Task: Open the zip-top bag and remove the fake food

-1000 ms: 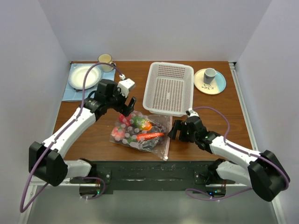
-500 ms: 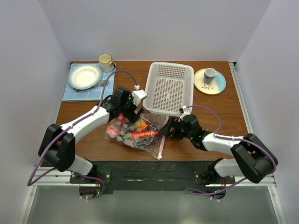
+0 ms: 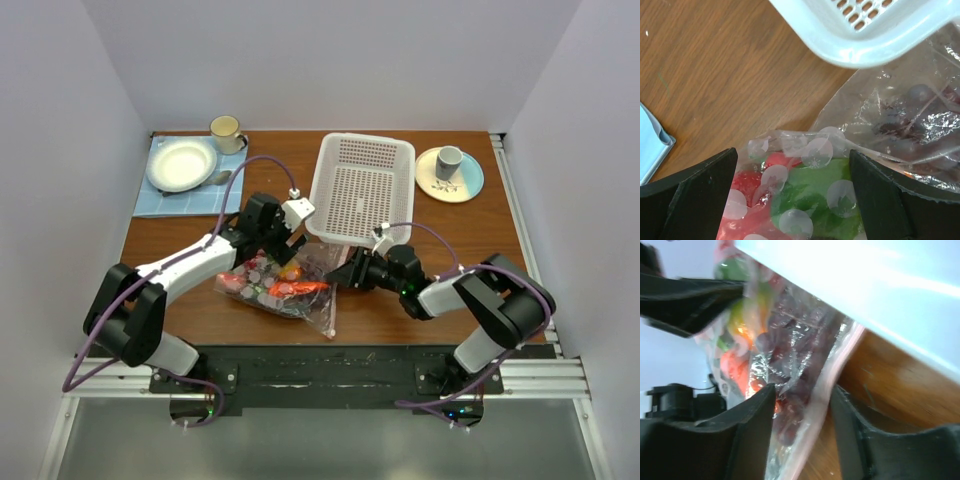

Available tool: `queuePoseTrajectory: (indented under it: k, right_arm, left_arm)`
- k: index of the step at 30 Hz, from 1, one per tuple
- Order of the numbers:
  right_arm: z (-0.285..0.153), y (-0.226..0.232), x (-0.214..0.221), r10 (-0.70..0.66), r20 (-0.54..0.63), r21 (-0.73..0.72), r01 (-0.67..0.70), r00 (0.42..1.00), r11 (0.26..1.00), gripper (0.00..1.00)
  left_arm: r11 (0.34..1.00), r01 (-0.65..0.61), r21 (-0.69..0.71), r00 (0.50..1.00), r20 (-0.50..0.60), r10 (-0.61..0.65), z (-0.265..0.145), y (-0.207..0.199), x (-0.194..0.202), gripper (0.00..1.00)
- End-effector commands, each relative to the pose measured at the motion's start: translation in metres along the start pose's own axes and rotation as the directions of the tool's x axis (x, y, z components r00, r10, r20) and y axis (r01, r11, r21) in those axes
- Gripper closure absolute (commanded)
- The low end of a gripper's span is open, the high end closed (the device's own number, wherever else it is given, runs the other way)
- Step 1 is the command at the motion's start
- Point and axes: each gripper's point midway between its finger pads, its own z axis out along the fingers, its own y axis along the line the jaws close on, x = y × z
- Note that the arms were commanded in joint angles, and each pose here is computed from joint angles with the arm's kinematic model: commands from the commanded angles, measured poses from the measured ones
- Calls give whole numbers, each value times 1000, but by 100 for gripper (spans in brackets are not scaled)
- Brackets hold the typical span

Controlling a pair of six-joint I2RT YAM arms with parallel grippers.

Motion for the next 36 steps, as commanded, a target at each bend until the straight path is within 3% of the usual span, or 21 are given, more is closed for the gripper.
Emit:
queuePoseTrajectory:
  k: [1,2,3,10,15,16,17,20,21,26,30,36]
  right_arm:
    - [-4,30,2,72,-24,-141,-75,997,987,65]
    - [-7,39,-3,60,-9,-163,-61,998,985,78]
    - [-9,39,-4,54,-5,-156,-54,999,986,81]
    - [-25,61,-27,-53,46,-105,57,998,993,90]
    - [-24,66,-29,-105,11,-39,106,994,994,90]
    - [-24,68,-31,-119,7,-24,119,993,993,87]
    - [-25,63,-28,-126,-1,3,126,992,992,61]
    - [-37,43,-16,-130,8,45,129,992,991,22]
    - [-39,42,-14,-130,16,38,129,991,991,19]
    - [-37,27,20,-81,-125,22,84,989,996,15]
    - [-33,32,43,-56,-225,-70,42,973,997,25]
    - [-23,35,70,-47,-302,-120,11,952,993,30]
  left_arm:
    - [996,-77,-41,992,-103,72,-1,6,33,0]
    - [995,-81,-52,992,-100,75,-2,9,32,0]
    - [995,-83,-58,992,-103,77,-2,10,33,0]
    - [994,-82,-78,993,-95,74,-9,12,33,0]
    - [989,-53,-137,998,-22,50,-29,31,3,0]
    - [990,-53,-128,999,-12,52,-33,31,-2,0]
    - [992,-54,-110,999,4,54,-35,28,-5,0]
    - [993,-68,-94,997,-28,65,-31,23,8,5]
    - [992,-69,-102,997,-40,65,-29,23,13,6]
    - [989,-87,-122,992,-97,75,-22,22,41,8]
    - [985,-89,-145,991,-112,73,-23,24,48,9]
    - [984,-85,-156,990,-124,66,-23,25,52,9]
